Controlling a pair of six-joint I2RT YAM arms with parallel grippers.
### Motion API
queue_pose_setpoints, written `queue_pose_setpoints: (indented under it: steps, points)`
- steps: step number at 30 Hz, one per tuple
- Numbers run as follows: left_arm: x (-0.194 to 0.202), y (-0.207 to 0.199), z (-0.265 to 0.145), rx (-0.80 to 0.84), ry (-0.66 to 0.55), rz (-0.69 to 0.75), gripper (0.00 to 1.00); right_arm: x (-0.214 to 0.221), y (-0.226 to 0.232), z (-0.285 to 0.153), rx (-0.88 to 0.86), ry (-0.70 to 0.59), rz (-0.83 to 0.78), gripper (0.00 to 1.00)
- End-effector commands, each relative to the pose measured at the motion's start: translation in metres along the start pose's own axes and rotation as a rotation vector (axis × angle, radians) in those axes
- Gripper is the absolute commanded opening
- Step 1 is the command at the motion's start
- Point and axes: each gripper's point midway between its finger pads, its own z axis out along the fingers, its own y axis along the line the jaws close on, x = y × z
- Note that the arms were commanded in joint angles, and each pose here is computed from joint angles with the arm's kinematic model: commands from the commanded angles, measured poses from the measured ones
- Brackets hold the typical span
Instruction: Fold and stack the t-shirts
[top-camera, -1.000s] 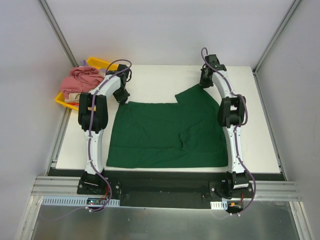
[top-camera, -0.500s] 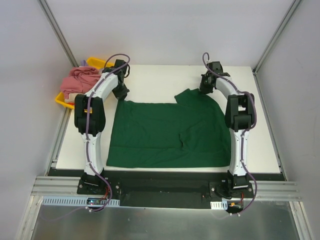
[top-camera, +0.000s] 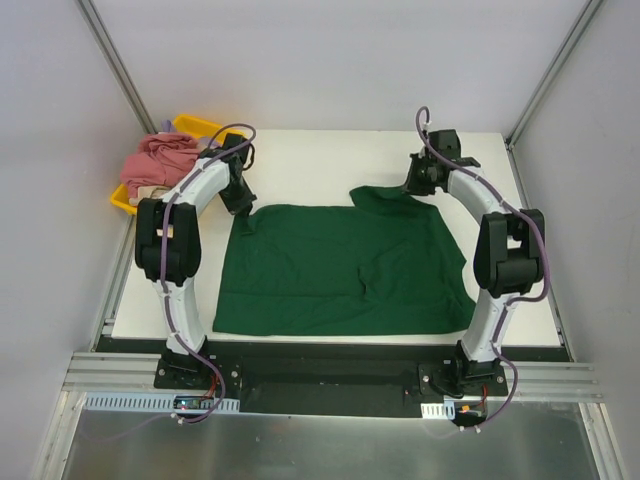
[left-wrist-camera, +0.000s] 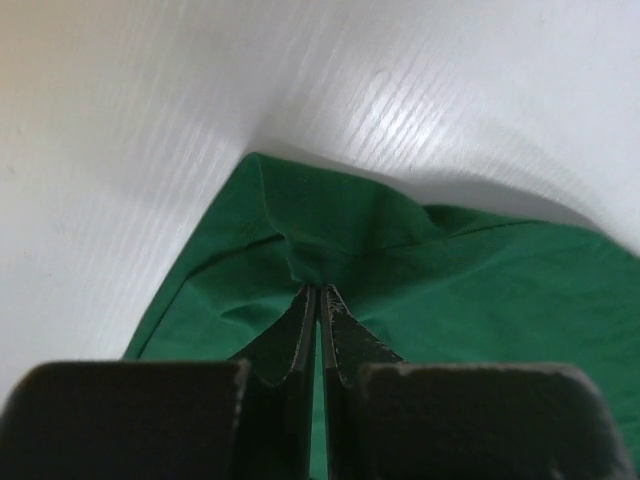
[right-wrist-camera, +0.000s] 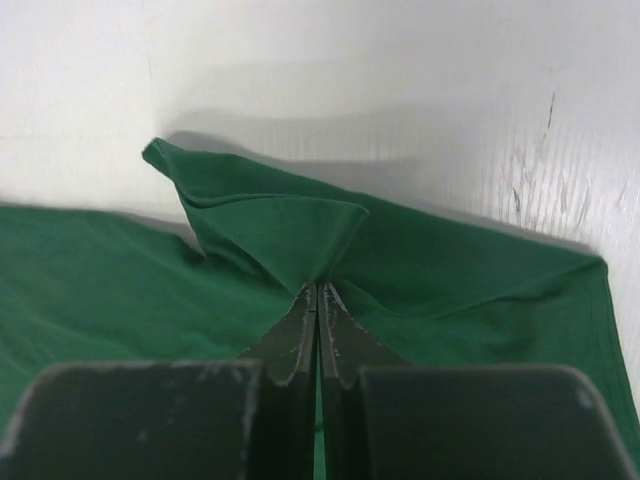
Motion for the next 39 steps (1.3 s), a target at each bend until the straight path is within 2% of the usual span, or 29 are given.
queue_pose_setpoints:
  steps: [1,7,14,18,24,39]
  points:
    - [0.010,0.000,-0.025,0.058,-0.018,0.022,0.00,0.006,0.008,-0.028,-0.017,-0.020,-0.017,0.00]
    - [0.031,0.021,-0.031,0.036,-0.019,0.008,0.00,0.047,-0.005,-0.057,0.023,0.033,-0.055,0.00]
    - [0.037,0.050,-0.046,-0.023,-0.087,-0.016,0.00,0.081,-0.017,-0.097,0.071,0.030,-0.078,0.00]
    - [0.040,0.054,-0.057,-0.006,-0.105,-0.022,0.00,0.087,-0.027,-0.117,0.128,0.019,-0.090,0.00]
    - [0.040,0.068,-0.081,0.000,-0.176,-0.039,0.00,0.096,-0.024,-0.146,0.125,0.005,-0.097,0.00]
    - [0.071,0.094,-0.096,0.007,-0.163,-0.058,0.00,0.128,-0.030,-0.205,0.161,-0.023,-0.099,0.00]
